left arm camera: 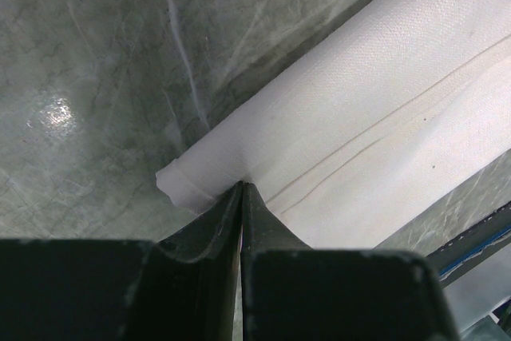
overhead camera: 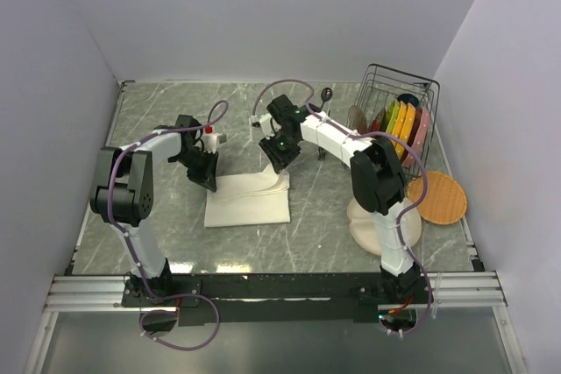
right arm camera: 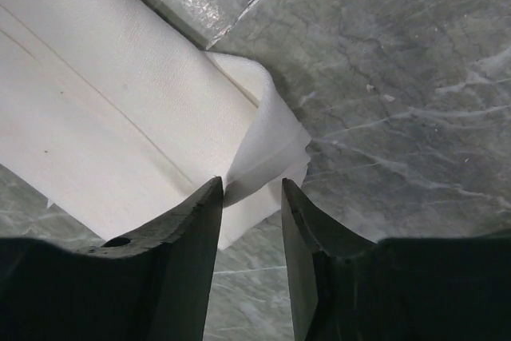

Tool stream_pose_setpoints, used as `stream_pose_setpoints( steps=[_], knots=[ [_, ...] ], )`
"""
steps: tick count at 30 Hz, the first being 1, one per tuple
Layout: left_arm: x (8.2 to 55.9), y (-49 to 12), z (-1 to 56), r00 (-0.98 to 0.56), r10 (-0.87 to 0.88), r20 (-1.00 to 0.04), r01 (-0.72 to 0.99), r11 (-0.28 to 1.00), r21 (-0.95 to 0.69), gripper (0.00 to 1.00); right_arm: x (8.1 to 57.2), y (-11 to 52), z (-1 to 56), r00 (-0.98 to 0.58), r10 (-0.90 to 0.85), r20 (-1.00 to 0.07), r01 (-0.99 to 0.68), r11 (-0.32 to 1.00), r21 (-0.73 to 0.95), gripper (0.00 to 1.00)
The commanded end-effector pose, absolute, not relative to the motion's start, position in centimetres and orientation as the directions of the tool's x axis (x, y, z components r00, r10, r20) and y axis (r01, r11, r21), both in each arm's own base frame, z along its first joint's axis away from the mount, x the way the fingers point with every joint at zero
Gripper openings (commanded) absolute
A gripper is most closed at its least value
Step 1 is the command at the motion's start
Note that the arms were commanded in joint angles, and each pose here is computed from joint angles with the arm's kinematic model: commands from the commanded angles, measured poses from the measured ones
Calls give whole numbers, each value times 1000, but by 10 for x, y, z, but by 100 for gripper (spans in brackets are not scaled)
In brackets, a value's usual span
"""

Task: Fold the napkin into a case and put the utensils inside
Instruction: Fold the lower triangle-folded napkin at the center of the board.

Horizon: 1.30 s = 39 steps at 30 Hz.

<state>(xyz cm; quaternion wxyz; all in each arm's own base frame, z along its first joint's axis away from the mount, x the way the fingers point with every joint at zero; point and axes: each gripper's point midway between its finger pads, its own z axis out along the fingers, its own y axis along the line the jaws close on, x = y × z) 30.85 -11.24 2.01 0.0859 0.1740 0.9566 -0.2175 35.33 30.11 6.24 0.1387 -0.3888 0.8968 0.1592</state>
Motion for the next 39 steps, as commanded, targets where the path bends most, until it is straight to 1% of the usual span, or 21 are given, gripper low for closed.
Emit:
stream_pose_setpoints(
  steps=[1,3,4,6,7,11,14,20,24,26,29,31,32,33,35,36,38,39],
  knots=[
    [289,-113,5,-936,310,-163,350,851,-391,10,350,305,75,-646,-659,-385,-752,635,176,41],
    [290,-112,5,-936,310,-166,351,851,-391,10,349,307,77,-642,-663,-385,-757,629,180,30],
    [289,-113,5,-936,311,-164,352,850,-392,10,349,308,79,-638,-663,-393,-760,624,181,18],
    [289,-113,5,-936,311,-163,351,850,-392,10,349,308,86,-624,-667,-408,-770,613,176,7],
    [289,-113,5,-936,312,-164,352,851,-390,10,347,310,89,-613,-673,-415,-780,601,178,0],
    [289,-112,4,-937,309,-162,348,851,-392,10,336,301,89,-563,-721,-405,-820,548,163,0],
    [289,-111,4,-940,302,-161,342,854,-393,10,325,294,80,-544,-751,-375,-836,524,163,0],
    [289,-110,5,-945,287,-157,326,854,-405,10,309,289,68,-547,-772,-324,-837,513,191,0],
    [289,-109,5,-946,284,-155,323,854,-408,10,308,287,56,-558,-772,-304,-829,529,180,0],
    [289,-109,5,-948,280,-154,319,854,-412,9,307,283,43,-565,-777,-279,-825,537,177,0],
    [292,-113,16,-947,260,-191,320,833,-452,10,306,281,28,-566,-781,-265,-824,542,164,0],
    [302,-112,30,-949,194,-249,300,802,-517,18,309,281,19,-566,-779,-269,-824,546,152,0],
    [304,-120,50,-941,150,-304,310,744,-592,20,310,281,13,-563,-783,-266,-826,543,149,0],
    [312,-112,62,-941,74,-330,279,718,-637,26,314,283,11,-561,-780,-279,-827,544,141,0],
    [323,-115,94,-904,19,-427,335,651,-681,35,317,283,5,-556,-784,-274,-830,543,131,0],
    [326,-116,103,-892,10,-452,355,634,-687,40,319,284,4,-553,-784,-283,-831,541,125,0],
    [332,-123,124,-859,-2,-512,414,586,-697,41,321,284,2,-546,-788,-286,-836,537,116,0],
    [331,-131,135,-866,-31,-500,409,532,-741,41,323,285,1,-539,-788,-296,-839,533,108,0]
  ],
)
